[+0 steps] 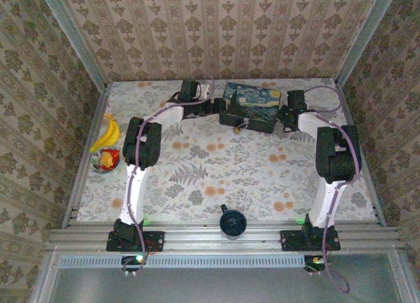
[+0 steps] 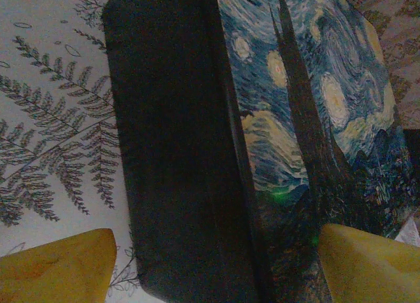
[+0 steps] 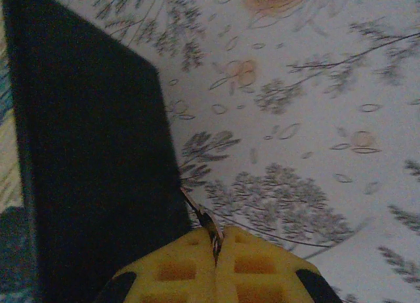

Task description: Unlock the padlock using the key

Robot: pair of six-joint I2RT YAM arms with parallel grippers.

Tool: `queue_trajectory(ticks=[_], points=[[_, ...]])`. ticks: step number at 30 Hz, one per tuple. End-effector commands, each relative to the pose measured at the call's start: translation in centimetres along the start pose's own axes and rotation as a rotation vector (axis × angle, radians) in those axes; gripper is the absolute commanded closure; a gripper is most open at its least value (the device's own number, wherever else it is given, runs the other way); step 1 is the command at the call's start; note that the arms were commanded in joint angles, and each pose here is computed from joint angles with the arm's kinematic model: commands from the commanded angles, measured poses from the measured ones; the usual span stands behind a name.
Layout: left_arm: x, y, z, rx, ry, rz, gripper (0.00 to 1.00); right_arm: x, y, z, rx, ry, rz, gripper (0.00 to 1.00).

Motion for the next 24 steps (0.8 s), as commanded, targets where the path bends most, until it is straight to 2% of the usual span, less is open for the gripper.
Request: queue_trajectory(ticks=[1,7,12,19,24], points=[[0.1,-1.2,-0.7,-0.018,-0.004,0.033,0.21,-0.5,1.4,0.2,0.033,0.023,-0.012,1.00],[-0.5,-2.2,-0.2,-0.051,-0.011,0.061,0.34,-1.3,4.4,0.7,0.098,0.045,-0.114,1.00],[0.9,-2.4,0.8,-0.061,-0.058,0.068,0.44,-1.2,7.8,1.4,0.189,0.054,-0.199,1.00],[4.1,-2.3,2.6,-0.094,-0.153,0.043,0.49,-1.1,13.6,2.8,0.311,0.065,-0.335,1.00],[6.3,-1.5,4.9,-0.064,-0.203,0.029,0.50,-0.6,17.4,4.5,0.366,0.089,-0.410,1.00]])
Point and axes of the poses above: each hand's point on the last joint's axis, 136 mm out from that joint toward the fingers, its own x axis back along the fingers, its own y axis along the line the jaws close on, z = x × y, the point moved 5 cm from there along x, back along the fingers, and after that the axes turned 13 degrees about x, right-handed, at the moved point
